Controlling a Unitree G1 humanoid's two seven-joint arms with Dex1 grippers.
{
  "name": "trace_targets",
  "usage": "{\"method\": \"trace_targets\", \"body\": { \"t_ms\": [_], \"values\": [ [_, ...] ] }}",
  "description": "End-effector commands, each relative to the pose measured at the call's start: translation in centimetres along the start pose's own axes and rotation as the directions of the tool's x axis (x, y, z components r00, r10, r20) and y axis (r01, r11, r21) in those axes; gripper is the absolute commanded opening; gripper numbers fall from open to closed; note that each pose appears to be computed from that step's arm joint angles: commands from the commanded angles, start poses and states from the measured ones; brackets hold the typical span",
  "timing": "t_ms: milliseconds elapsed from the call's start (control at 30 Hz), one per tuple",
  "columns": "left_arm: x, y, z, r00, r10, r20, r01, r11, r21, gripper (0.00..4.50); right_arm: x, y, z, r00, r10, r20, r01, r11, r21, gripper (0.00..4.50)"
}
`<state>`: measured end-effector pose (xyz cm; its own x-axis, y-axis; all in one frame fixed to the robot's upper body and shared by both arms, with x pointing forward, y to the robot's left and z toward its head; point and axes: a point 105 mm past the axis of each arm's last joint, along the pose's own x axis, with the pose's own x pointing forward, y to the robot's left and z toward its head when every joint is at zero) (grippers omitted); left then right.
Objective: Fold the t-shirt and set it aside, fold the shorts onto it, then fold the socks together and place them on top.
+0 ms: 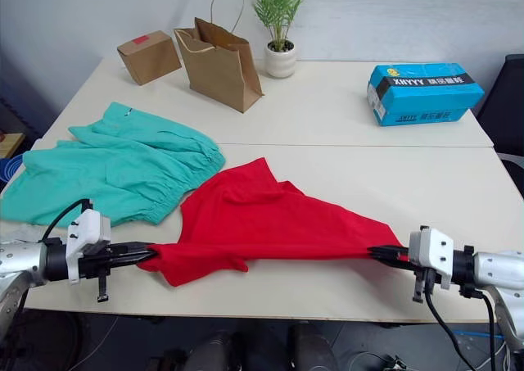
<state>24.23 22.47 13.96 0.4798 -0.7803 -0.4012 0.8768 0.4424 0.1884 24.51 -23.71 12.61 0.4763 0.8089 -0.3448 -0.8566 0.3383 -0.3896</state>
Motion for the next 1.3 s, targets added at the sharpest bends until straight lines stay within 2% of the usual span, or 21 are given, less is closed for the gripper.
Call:
{"method": "trace_targets", "body": {
  "t_ms": [33,133,200,267,333,367,467,500,533,667,700,733,767,800,867,933,1000,1067,1167,1300],
  "values": [
    [1.5,3.6,3.6,0.983,0.114,0.142,-0.122,0.991,0.05,0.0,0.0,-4.9,2.1,0.981,-0.191,0.046,0.195,0.976,-0.101,0.02],
    [2.8,8.2,8.3,0.929,0.234,0.288,-0.271,0.958,0.097,0.0,0.1,-10.1,4.7,0.922,-0.363,0.133,0.384,0.902,-0.197,0.02],
    [2.6,11.6,13.0,0.848,0.328,0.416,-0.421,0.894,0.154,0.0,-0.4,-13.8,7.7,0.854,-0.468,0.228,0.518,0.805,-0.289,0.02],
    [0.4,14.4,19.1,0.695,0.405,0.594,-0.607,0.773,0.183,0.0,-2.0,-17.3,11.6,0.755,-0.564,0.335,0.655,0.668,-0.354,0.02],
    [-2.3,15.3,23.8,0.559,0.403,0.724,-0.699,0.699,0.151,0.0,-3.9,-19.8,15.3,0.64,-0.631,0.439,0.768,0.541,-0.342,0.02],
    [-3.3,15.2,25.2,0.522,0.382,0.763,-0.728,0.666,0.164,0.0,-4.8,-20.3,16.8,0.593,-0.643,0.486,0.805,0.475,-0.355,0.02],
    [-5.0,14.7,26.8,0.493,0.331,0.804,-0.769,0.599,0.225,0.0,-5.7,-20.5,18.4,0.552,-0.632,0.544,0.833,0.398,-0.383,0.02],
    [-5.4,14.4,26.7,0.505,0.317,0.802,-0.77,0.586,0.253,0.0,-5.6,-20.4,18.5,0.554,-0.625,0.55,0.832,0.392,-0.393,0.02],
    [-5.7,14.1,26.0,0.529,0.31,0.79,-0.771,0.564,0.295,0.0,-5.6,-19.9,18.3,0.562,-0.616,0.552,0.826,0.39,-0.406,0.02],
    [-5.4,13.4,22.7,0.608,0.315,0.729,-0.733,0.575,0.364,0.0,-4.6,-18.3,15.5,0.635,-0.597,0.491,0.772,0.462,-0.437,0.02],
    [-4.7,13.0,20.5,0.658,0.326,0.679,-0.697,0.605,0.385,0.0,-3.7,-17.2,13.9,0.677,-0.578,0.456,0.736,0.508,-0.449,0.02],
    [-3.6,12.1,17.0,0.735,0.335,0.589,-0.636,0.643,0.427,0.0,-2.4,-15.3,11.6,0.75,-0.533,0.391,0.66,0.572,-0.488,0.02],
    [-2.7,10.8,13.5,0.798,0.336,0.5,-0.563,0.712,0.419,0.0,-1.1,-12.8,9.1,0.824,-0.469,0.318,0.566,0.659,-0.495,0.02],
    [-2.2,9.5,10.6,0.839,0.336,0.428,-0.505,0.775,0.381,0.0,-0.2,-10.8,7.0,0.874,-0.418,0.248,0.486,0.724,-0.49,0.02],
    [-1.8,7.5,6.9,0.88,0.343,0.328,-0.449,0.826,0.341,0.0,0.4,-7.9,4.2,0.917,-0.362,0.17,0.4,0.813,-0.424,0.02],
    [-1.3,5.4,3.5,0.914,0.332,0.233,-0.392,0.871,0.295,0.0,0.8,-5.3,1.7,0.948,-0.307,0.087,0.316,0.866,-0.389,0.02],
    [-0.7,2.6,-0.1,0.959,0.267,0.091,-0.282,0.912,0.297,0.0,1.0,-3.2,-0.1,0.964,-0.261,0.042,0.259,0.899,-0.352,0.02],
    [-0.2,0.0,-2.8,0.977,0.213,0.001,-0.206,0.942,0.265,0.0,1.3,-1.2,-1.7,0.978,-0.209,-0.016,0.195,0.933,-0.304,0.02],
    [0.3,-2.0,-4.2,0.981,0.192,-0.029,-0.183,0.964,0.191,0.0,1.3,-0.2,-2.2,0.982,-0.186,-0.041,0.168,0.948,-0.27,0.02],
    [0.6,-3.0,-4.2,0.986,0.16,-0.039,-0.152,0.977,0.151,0.0,1.1,0.1,-1.9,0.988,-0.149,-0.044,0.135,0.965,-0.223,0.02]
  ]
}}
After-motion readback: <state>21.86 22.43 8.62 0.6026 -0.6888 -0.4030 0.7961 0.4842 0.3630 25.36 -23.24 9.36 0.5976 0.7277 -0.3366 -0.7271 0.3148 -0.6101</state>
